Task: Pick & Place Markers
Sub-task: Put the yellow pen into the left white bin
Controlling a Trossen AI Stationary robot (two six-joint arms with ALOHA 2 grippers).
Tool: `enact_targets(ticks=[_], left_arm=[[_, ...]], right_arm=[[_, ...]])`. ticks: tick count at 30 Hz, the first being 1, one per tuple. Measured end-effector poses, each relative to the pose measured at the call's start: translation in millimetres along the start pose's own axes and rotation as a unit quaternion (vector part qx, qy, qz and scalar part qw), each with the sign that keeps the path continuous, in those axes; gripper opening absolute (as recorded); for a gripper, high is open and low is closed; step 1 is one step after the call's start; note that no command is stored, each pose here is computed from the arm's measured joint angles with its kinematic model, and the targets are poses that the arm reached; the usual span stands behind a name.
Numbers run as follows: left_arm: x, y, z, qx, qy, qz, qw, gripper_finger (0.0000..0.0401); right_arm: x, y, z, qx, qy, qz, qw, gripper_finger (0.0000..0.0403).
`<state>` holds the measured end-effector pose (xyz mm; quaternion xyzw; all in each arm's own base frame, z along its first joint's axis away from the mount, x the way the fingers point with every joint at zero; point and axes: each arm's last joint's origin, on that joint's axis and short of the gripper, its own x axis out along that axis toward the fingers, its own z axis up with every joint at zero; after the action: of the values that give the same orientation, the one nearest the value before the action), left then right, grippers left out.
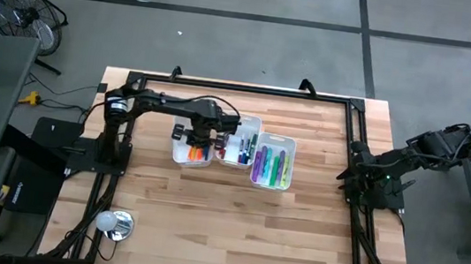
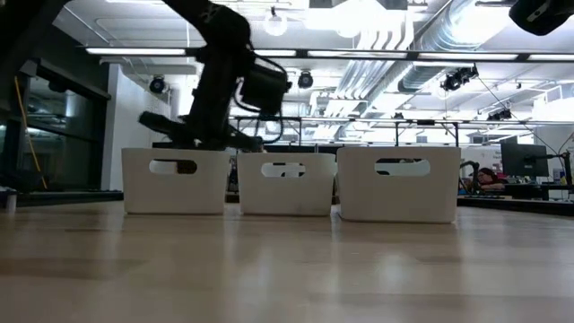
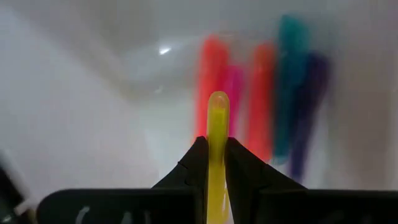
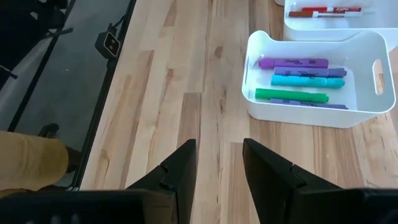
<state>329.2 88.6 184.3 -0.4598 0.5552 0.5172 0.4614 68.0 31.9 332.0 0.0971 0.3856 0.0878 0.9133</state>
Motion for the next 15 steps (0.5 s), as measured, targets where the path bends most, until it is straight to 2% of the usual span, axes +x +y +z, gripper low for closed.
enact_targets(ticks=[4, 6, 8, 11, 13, 15], left_arm=[[6.4, 3.9, -1.4, -0.022, -0.011, -0.041, 0.999, 0.0026], [9.2, 12.7, -4.1, -0.026, -0.009, -0.033, 0.999, 0.0026], [9.9, 5.7, -1.9, -0.033, -0.022, -0.083, 0.996, 0.0026], [14.3, 16.8, -5.2, -0.038, -0.018, -0.069, 0.997, 0.0026], [16.8, 11.1, -3.6, -0.047, -0.024, -0.101, 0.994, 0.0026], [19.2, 17.8, -5.5, -0.05, -0.021, -0.079, 0.995, 0.0026]], right_arm=[[0.0, 0.0, 0.0, 0.0, 0.0, 0.0, 1.0, 0.0121], [0.0, -0.1, -0.1, 0.0, 0.0, 0.0, 1.0, 0.0121], [0.0, -0.1, -0.1, -0.001, 0.001, -0.001, 1.0, 0.0121], [-0.1, -0.5, -0.1, -0.001, -0.002, -0.006, 1.0, 0.0121], [-0.5, -0.9, -0.3, 0.002, -0.004, -0.01, 1.0, 0.0121], [-1.2, -1.5, -0.7, 0.01, -0.007, -0.014, 1.0, 0.0121]])
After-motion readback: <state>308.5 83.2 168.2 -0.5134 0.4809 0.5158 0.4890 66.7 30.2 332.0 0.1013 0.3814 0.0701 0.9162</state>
